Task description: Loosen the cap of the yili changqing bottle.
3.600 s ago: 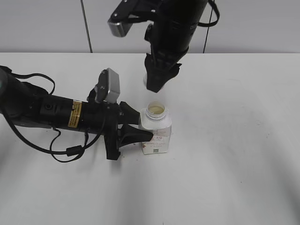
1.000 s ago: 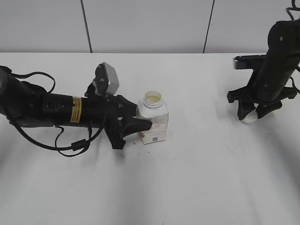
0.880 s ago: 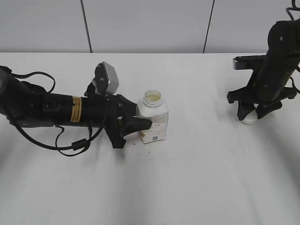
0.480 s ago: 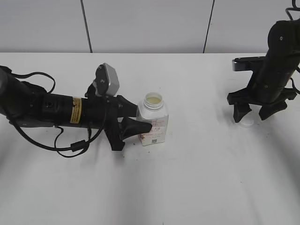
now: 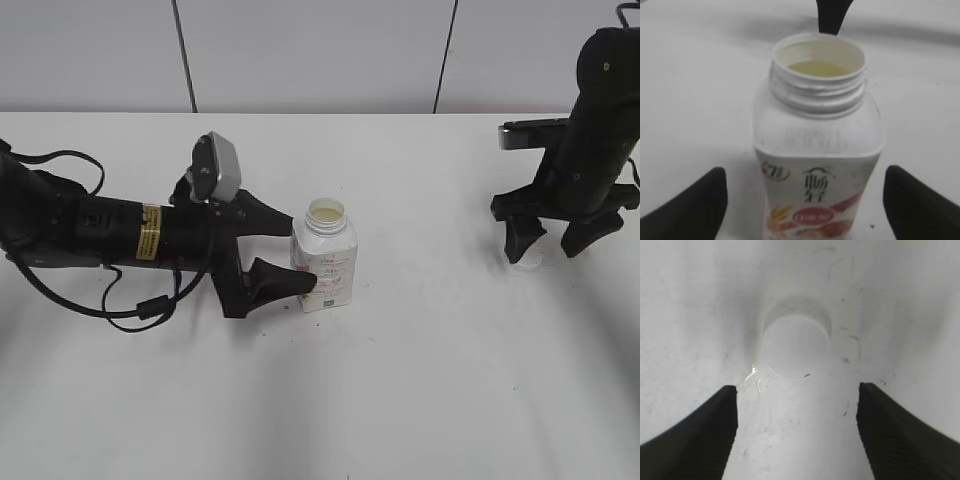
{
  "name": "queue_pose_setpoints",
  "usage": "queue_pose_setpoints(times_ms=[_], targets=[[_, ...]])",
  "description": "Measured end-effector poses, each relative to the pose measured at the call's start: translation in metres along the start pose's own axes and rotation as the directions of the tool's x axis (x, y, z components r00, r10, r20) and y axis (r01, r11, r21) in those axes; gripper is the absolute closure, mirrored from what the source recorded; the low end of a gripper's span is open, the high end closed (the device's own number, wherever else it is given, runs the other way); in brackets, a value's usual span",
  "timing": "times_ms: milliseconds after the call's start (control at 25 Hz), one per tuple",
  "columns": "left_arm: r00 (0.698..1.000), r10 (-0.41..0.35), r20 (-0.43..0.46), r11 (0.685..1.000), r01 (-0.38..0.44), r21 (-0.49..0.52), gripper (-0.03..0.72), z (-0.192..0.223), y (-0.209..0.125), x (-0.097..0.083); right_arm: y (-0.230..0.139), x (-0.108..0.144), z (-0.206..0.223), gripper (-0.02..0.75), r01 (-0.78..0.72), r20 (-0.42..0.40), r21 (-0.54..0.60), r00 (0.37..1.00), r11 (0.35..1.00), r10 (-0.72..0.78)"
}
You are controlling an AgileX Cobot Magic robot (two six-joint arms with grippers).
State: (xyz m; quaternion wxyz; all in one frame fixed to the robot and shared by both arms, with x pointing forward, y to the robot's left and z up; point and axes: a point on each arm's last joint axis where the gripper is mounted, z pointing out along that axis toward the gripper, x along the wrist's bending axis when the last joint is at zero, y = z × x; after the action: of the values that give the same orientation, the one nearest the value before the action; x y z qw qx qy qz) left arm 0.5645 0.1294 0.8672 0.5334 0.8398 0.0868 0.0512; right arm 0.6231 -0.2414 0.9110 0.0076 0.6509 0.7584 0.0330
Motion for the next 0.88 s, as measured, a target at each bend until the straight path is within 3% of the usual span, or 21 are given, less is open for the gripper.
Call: queue_pose_setpoints(times_ms=[360, 520, 600, 680, 720, 800, 880], targets=[[0.998, 0.063, -0.006, 0.996, -0.062, 0.071, 0.105, -0.05, -0.006, 0.019, -0.002, 0.002, -0.047, 0.154, 0.028, 0.003, -0.1, 1.0, 0.995, -0.028], [0.991, 0.087, -0.098, 0.994, -0.08, 0.073, 0.105, -0.079, 0.006, 0.032, -0.002, 0.002, -0.063, 0.154, 0.04, 0.006, -0.145, 0.999, 0.989, -0.039], [0.976, 0.105, -0.189, 0.991, -0.087, 0.098, 0.105, -0.094, 0.017, 0.038, 0.0, 0.002, -0.071, 0.154, 0.043, 0.008, -0.168, 0.999, 0.985, -0.042], [0.94, 0.111, -0.321, 0.986, -0.065, 0.151, 0.105, -0.107, 0.027, 0.047, 0.001, 0.003, -0.08, 0.154, 0.045, 0.009, -0.193, 0.999, 0.98, -0.044], [0.907, 0.111, -0.406, 0.983, -0.039, 0.182, 0.105, -0.115, 0.033, 0.052, 0.002, 0.003, -0.084, 0.154, 0.046, 0.01, -0.206, 0.999, 0.977, -0.045], [0.812, 0.078, -0.578, 0.977, 0.054, 0.208, 0.105, -0.133, 0.043, 0.061, 0.004, 0.003, -0.092, 0.154, 0.047, 0.012, -0.231, 0.999, 0.972, -0.046], [0.69, 0.041, -0.722, 0.957, 0.181, 0.228, 0.105, -0.153, 0.046, 0.067, 0.007, 0.003, -0.098, 0.154, 0.048, 0.013, -0.252, 0.999, 0.967, -0.046]])
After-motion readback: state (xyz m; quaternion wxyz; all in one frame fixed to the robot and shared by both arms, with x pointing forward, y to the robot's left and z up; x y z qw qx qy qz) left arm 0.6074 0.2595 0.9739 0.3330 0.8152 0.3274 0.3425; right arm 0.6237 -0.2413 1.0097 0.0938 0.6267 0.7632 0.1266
